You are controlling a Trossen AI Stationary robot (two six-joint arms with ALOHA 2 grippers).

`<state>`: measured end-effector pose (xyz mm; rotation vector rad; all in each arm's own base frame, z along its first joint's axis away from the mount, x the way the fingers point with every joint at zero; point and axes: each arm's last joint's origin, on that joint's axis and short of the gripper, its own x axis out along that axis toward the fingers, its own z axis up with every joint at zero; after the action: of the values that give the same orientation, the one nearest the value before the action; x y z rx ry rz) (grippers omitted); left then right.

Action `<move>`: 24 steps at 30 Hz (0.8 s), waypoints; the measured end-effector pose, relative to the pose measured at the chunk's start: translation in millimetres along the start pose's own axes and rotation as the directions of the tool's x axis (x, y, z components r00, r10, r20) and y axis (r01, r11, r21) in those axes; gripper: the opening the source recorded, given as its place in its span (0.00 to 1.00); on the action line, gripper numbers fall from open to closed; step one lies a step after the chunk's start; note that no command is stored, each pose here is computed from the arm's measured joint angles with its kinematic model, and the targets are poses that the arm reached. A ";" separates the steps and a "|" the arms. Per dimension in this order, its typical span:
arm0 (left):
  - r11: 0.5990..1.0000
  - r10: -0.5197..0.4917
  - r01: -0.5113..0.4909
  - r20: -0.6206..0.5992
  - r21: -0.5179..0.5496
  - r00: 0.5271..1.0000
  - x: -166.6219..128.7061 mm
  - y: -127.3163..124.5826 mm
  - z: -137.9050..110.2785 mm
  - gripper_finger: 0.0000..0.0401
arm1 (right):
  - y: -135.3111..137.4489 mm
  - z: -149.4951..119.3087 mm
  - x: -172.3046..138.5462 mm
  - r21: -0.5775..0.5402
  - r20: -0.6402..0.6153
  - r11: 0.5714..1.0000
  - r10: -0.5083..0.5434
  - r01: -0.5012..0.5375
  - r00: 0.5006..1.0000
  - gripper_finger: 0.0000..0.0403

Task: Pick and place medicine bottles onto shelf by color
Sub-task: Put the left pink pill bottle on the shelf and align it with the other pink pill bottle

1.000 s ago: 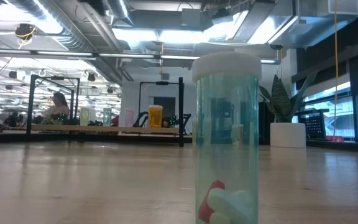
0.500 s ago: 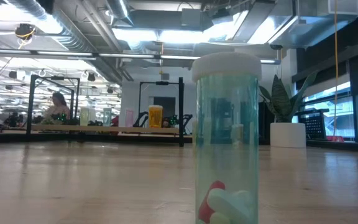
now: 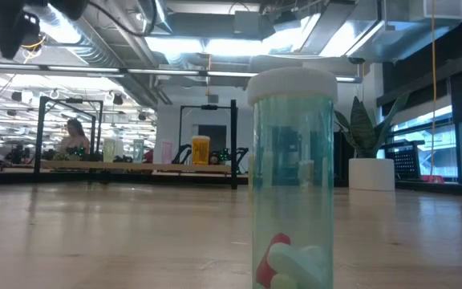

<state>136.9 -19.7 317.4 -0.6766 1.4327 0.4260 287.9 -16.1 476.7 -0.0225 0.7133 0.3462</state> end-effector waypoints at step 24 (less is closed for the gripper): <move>0.997 0.070 -0.073 -0.077 -0.030 0.995 82.5 6.5 -2.7 0.82 | 1.4 -5.7 -0.2 0.019 -0.055 1.000 0.016 -0.015 0.998 0.64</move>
<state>139.9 -27.0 234.9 -0.6750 1.5279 0.4850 283.7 -15.7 472.6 -0.0090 0.7718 0.3544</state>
